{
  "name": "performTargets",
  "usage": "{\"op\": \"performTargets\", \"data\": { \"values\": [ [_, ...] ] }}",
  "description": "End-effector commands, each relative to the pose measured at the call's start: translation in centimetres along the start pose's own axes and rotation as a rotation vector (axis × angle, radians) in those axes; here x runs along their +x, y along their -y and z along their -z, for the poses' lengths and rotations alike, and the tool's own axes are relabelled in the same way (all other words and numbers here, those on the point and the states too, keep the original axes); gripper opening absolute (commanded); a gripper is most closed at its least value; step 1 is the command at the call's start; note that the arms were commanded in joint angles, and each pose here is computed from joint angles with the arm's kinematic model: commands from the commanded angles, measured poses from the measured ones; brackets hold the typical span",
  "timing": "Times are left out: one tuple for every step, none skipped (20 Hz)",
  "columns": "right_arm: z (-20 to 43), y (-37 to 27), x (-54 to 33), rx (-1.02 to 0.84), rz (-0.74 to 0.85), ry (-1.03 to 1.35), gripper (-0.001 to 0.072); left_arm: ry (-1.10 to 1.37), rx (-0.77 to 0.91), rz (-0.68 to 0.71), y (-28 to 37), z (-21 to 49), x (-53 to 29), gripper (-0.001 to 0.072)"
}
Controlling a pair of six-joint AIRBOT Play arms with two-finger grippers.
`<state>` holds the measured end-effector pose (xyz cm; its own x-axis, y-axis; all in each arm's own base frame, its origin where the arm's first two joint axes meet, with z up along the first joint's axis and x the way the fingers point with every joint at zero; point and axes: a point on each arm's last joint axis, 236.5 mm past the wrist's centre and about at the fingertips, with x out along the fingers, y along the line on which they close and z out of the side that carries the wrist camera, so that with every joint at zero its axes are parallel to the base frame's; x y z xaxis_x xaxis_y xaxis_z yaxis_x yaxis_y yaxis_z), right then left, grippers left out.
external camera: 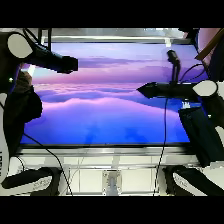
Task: Fold the clothes and pants, and hang the long-sleeved shirts on hangers.
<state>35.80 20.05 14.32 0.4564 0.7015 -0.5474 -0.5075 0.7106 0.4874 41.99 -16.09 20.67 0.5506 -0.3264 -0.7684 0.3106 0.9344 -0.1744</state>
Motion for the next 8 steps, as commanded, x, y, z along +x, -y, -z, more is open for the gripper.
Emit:
{"op": "performTargets", "data": {
  "values": [
    [1.5,-1.8,1.4,-0.004,-0.038,-0.063,0.0044,-0.026,-0.021,-0.017,0.0,0.9,-0.9,0.0014],
    [1.5,-1.8,1.4,-0.004,-0.038,-0.062,0.0044,-0.034,-0.021,-0.018,0.0,1.1,-0.9,0.0014],
    [1.5,-1.8,1.4,-0.004,-0.038,-0.063,0.0044,-0.035,-0.021,-0.018,0.0,1.1,-0.9,0.0014],
    [1.5,-1.8,1.4,-0.004,-0.038,-0.062,0.0044,-0.039,-0.022,-0.018,0.0,1.2,-0.9,0.0015],
    [1.5,-1.8,1.4,-0.004,-0.038,-0.062,0.0044,-0.046,-0.022,-0.018,0.0,1.4,-0.9,0.0014],
    [1.5,-1.8,1.4,-0.004,-0.038,-0.063,0.0044,-0.059,-0.022,-0.02,0.0,1.7,-0.9,0.0015],
    [1.5,-1.8,1.4,-0.004,-0.038,-0.062,0.0044,-0.07,-0.022,-0.02,0.0,1.9,-0.9,0.0014],
    [1.5,-1.8,1.4,-0.004,-0.038,-0.062,0.0044,-0.081,-0.022,-0.021,0.0,2.2,-0.9,0.0014]
  ]
}}
